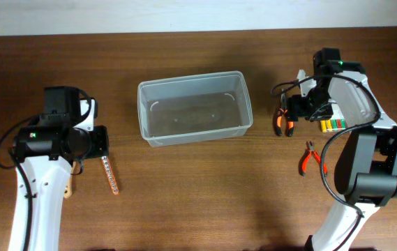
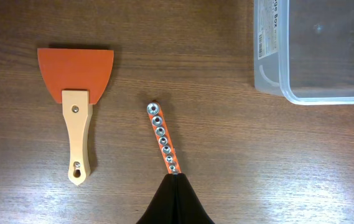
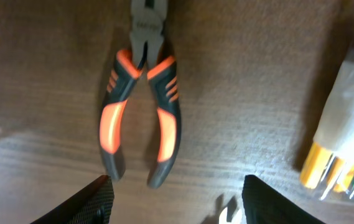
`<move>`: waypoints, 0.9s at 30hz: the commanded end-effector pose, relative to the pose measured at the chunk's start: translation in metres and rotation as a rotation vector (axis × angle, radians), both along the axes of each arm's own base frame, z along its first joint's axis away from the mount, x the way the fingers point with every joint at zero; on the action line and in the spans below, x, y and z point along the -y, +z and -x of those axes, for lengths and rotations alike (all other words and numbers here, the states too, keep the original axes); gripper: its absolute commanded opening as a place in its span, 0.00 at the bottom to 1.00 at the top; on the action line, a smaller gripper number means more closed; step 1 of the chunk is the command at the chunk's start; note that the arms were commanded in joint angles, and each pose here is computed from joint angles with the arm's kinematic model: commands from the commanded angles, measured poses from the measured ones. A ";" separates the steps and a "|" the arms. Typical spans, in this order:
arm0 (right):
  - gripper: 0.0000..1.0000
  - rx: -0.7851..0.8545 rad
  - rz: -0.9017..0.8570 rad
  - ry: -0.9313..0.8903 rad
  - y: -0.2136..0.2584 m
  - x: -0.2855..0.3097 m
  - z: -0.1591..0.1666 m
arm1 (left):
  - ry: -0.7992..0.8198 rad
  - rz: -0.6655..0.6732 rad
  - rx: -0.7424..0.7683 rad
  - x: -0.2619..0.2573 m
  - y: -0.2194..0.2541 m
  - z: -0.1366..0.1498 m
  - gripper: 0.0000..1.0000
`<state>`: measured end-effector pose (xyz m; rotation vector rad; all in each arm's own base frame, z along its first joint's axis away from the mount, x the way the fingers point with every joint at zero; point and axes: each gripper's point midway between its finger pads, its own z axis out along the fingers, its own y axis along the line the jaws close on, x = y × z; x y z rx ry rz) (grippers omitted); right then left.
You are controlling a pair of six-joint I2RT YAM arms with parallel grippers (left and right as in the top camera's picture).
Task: Pack container
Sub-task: 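Lower the right gripper onto the orange-black pliers and grasp them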
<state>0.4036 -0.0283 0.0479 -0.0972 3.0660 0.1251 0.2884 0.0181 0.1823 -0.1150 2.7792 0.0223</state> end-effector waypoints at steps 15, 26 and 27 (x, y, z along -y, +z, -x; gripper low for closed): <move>0.67 -0.055 0.019 0.021 -0.040 0.003 -0.001 | 0.003 0.034 0.016 0.004 0.004 0.001 0.02; 0.67 -0.100 0.013 0.019 -0.065 0.002 0.002 | 0.002 0.034 0.016 0.004 0.004 0.001 0.02; 0.66 -0.109 0.012 0.017 -0.069 0.002 0.003 | 0.002 0.034 0.016 0.004 0.004 0.001 0.02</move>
